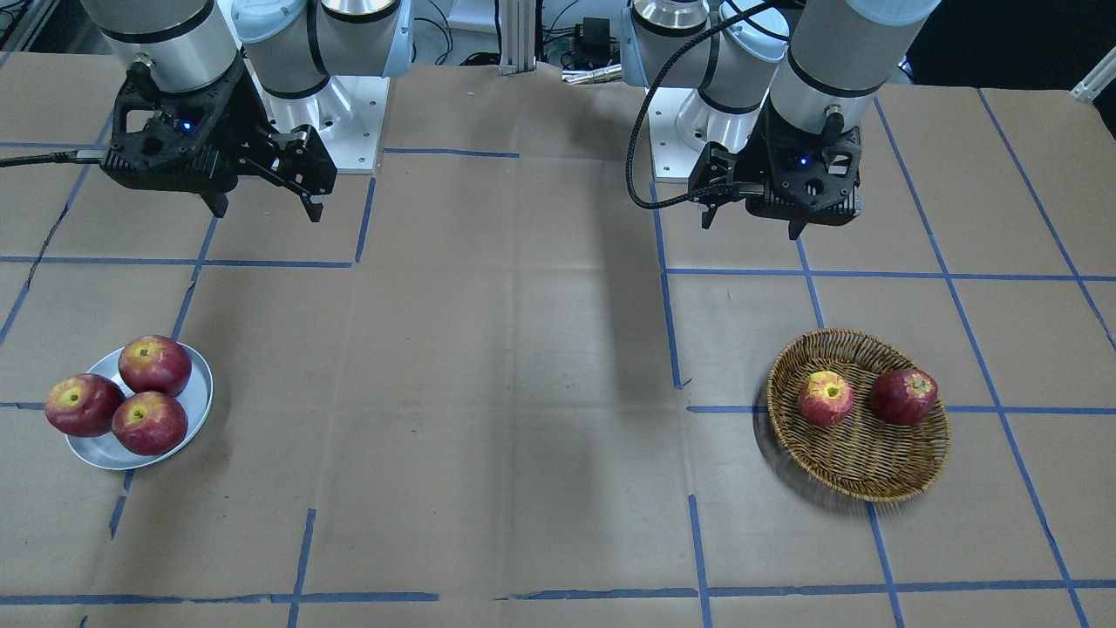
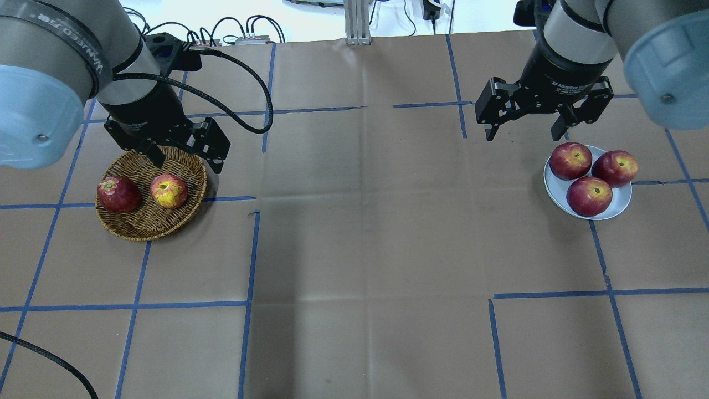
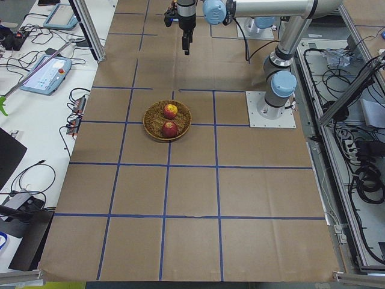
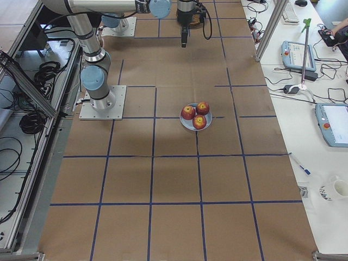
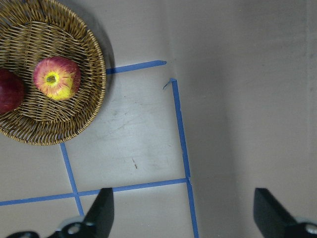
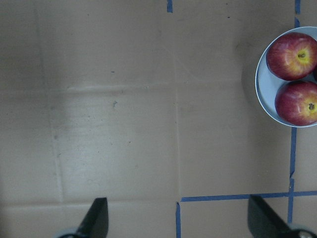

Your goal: Transfer apple from basket to plate

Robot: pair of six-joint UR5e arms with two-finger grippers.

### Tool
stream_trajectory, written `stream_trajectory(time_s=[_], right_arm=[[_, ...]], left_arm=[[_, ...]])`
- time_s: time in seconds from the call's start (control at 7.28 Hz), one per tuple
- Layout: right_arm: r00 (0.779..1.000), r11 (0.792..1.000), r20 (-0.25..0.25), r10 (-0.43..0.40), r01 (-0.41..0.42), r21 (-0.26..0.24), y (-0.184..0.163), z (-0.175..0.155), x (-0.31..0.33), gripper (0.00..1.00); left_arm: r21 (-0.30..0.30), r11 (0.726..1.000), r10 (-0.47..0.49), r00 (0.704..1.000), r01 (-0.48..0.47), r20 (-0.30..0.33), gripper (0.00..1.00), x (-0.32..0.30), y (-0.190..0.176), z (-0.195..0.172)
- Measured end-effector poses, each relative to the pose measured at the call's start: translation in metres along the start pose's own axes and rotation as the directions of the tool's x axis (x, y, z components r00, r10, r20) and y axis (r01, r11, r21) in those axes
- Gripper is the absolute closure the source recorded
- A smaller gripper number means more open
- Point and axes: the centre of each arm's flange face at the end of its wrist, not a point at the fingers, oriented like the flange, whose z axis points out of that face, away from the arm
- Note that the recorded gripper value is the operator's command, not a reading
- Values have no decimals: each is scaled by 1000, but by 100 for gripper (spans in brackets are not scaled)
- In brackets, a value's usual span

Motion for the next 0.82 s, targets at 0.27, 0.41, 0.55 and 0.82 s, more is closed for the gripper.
stream_trajectory(time_s=[0.27,0.41,0.55,0.82], right_arm=[[1000,1000,0,0,0,0,0,0,0,0],[1000,1000,0,0,0,0,0,0,0,0],[1000,1000,0,0,0,0,0,0,0,0],[1000,1000,0,0,0,0,0,0,0,0]], left_arm=[[-3,1000,-3,1000,3,1,1,0,1,1],[-8,1000,-7,1000,7,0,1,0,3,-1],[-20,1000,-13,1000,13,-3,1,1,6,-3],[-24,1000,-18,1000,18,-6,1,1,9,-7]])
